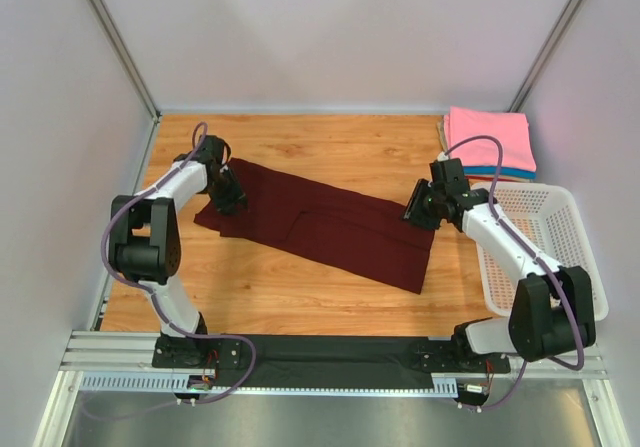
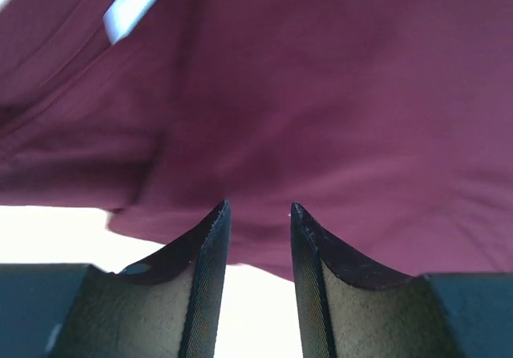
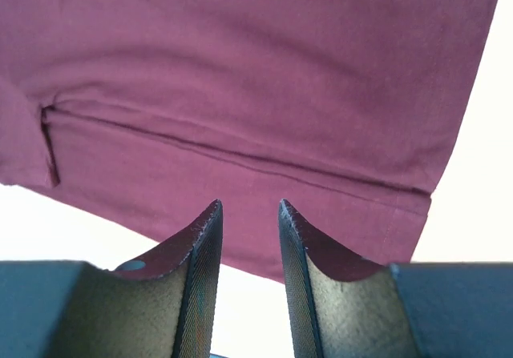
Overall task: Fold and stack the t-shirts
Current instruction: Fold the tshirt
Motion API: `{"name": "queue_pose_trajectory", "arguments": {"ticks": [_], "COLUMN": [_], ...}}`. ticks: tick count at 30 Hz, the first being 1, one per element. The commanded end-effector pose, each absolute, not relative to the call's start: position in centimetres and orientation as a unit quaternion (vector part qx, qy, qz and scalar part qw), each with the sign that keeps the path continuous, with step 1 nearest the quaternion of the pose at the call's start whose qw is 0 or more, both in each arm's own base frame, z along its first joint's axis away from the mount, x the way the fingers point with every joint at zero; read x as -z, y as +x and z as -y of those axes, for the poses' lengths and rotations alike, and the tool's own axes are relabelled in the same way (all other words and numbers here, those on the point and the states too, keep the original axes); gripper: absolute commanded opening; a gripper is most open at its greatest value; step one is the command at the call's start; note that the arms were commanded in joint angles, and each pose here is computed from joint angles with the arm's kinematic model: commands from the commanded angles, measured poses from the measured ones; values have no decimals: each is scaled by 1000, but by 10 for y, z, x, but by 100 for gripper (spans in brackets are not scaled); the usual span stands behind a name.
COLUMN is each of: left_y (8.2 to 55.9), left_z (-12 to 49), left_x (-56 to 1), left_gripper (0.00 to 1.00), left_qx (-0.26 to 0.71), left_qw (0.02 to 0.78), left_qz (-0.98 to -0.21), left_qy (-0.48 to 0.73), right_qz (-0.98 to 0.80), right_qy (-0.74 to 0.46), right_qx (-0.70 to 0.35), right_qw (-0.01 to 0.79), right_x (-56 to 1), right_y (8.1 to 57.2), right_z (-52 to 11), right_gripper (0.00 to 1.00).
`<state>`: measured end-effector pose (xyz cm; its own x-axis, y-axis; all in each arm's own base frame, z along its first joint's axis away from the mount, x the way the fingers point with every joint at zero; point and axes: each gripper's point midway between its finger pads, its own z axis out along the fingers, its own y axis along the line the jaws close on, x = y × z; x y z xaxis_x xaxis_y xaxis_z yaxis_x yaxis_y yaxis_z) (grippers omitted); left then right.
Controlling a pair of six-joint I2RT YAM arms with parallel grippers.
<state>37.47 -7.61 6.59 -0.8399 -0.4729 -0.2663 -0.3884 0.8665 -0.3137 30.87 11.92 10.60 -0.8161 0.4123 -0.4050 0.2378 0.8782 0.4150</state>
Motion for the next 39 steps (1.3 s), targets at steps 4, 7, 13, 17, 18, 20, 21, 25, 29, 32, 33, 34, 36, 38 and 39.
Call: {"name": "queue_pose_trajectory", "arguments": {"ticks": [4,7,13,17,18,20,21,25,29,32,33,34,36,38,39], "left_y": [379,390,455,509,535,553,559,535,479,441,430,415,383,350,348], "left_z": [57,41,28,29,31,48,53,61,59,82,92,115,161,191,209], "left_x": [-34,-26,-20,-24,-49,-64,-74,-142,-152,-163,-164,-176,-161,-151,-156], "left_gripper": [43,44,41,43,43,43,43,46,47,47,47,47,42,38,31], "left_qx": [66,18,-15,24,52,121,140,181,177,188,192,207,247,278,302], "left_qw": [149,142,141,153,188,199,214,284,292,297,293,300,279,261,276], "left_qz": [-949,-950,-953,-949,-941,-937,-933,-915,-914,-917,-919,-918,-922,-919,-908], "left_qy": [-269,-276,-269,-275,-276,-261,-254,-223,-218,-191,-178,-154,-108,-101,-86], "right_qz": [-931,-929,-923,-924,-927,-938,-944,-955,-956,-954,-954,-953,-952,-949,-947], "right_qy": [150,151,156,149,142,128,115,104,91,89,90,90,86,87,87], "right_qx": [-203,-208,-216,-199,-195,-184,-169,-155,-161,-163,-158,-156,-154,-155,-156], "right_qw": [263,265,279,290,286,266,260,230,227,234,240,242,252,260,267], "right_x": [-121,-123,-138,-141,-138,-123,-116,-92,-88,-97,-100,-105,-114,-125,-130], "right_y": [300,297,291,282,279,269,264,248,239,234,234,228,224,214,211], "right_z": [-126,-127,-127,-124,-126,-128,-129,-135,-143,-142,-139,-135,-132,-125,-123], "right_gripper": [36,36,38,38,39,39,38,38,38,36,35,35,31,25,23]}}
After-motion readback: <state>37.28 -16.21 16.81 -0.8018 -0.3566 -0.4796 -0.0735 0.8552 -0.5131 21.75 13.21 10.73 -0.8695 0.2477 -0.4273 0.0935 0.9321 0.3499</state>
